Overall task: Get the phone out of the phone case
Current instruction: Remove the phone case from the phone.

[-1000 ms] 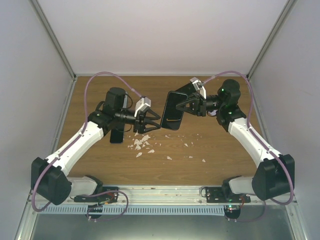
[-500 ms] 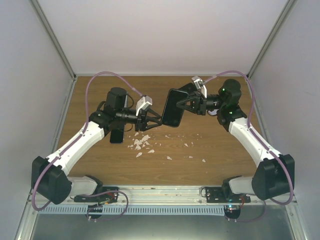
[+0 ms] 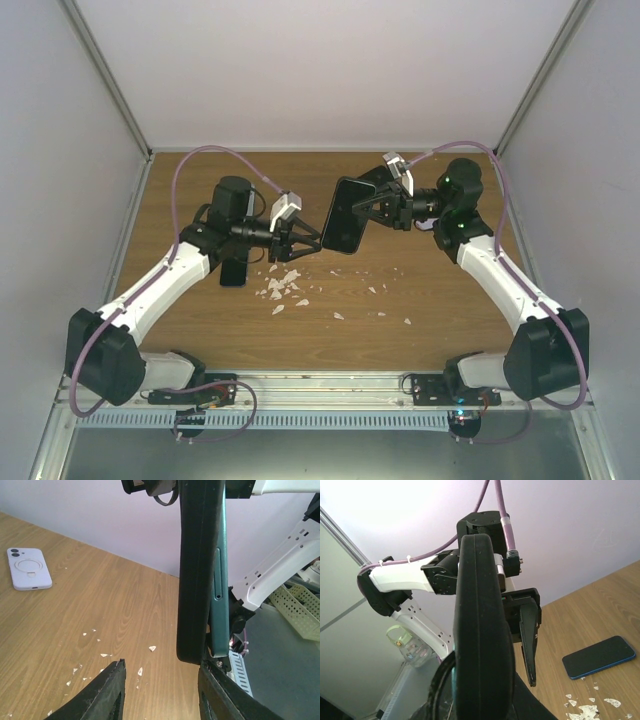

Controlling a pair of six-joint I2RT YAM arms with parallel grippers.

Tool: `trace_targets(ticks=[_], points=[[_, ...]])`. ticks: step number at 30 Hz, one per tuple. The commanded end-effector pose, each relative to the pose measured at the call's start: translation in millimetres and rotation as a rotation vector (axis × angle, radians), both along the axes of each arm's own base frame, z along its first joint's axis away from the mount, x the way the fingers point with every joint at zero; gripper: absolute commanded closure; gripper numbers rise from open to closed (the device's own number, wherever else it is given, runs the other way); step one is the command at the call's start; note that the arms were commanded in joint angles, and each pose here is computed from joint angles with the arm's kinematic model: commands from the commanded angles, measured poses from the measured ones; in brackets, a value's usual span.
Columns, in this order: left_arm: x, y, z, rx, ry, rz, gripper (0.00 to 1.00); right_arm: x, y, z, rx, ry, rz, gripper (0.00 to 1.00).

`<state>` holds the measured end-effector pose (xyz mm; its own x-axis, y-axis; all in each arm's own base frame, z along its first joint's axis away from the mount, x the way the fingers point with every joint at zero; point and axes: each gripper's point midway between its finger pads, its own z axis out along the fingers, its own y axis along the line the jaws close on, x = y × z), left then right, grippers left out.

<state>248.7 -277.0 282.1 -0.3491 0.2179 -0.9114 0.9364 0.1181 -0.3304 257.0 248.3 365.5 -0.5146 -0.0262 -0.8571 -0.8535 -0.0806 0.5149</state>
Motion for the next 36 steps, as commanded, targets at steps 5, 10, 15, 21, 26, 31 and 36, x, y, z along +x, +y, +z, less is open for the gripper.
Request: trace_targets(ticks=[5, 10, 15, 21, 26, 31, 36], points=[[21, 7, 0, -0.014, -0.002, 0.065, 0.6, -32, 2, 14, 0.003, -0.045, 0.137, 1.0], [38, 9, 4, 0.006, 0.004, 0.157, 0.61, -34, 6, 11, 0.001, -0.045, 0.15, 1.0], [71, 16, 2, 0.058, 0.005, 0.318, 0.68, -34, 10, 2, -0.007, -0.032, 0.158, 1.0], [79, 17, 3, 0.05, 0.015, 0.344, 0.69, -37, 12, -3, -0.011, -0.025, 0.171, 1.0], [70, 9, 19, -0.009, 0.008, 0.263, 0.68, -40, 19, -11, -0.017, -0.012, 0.193, 1.0], [57, 2, 37, -0.066, 0.01, 0.163, 0.66, -42, 23, -15, -0.021, -0.006, 0.208, 0.99], [51, -1, 51, -0.097, 0.001, 0.127, 0.66, -42, 24, -18, -0.023, -0.003, 0.21, 1.0]])
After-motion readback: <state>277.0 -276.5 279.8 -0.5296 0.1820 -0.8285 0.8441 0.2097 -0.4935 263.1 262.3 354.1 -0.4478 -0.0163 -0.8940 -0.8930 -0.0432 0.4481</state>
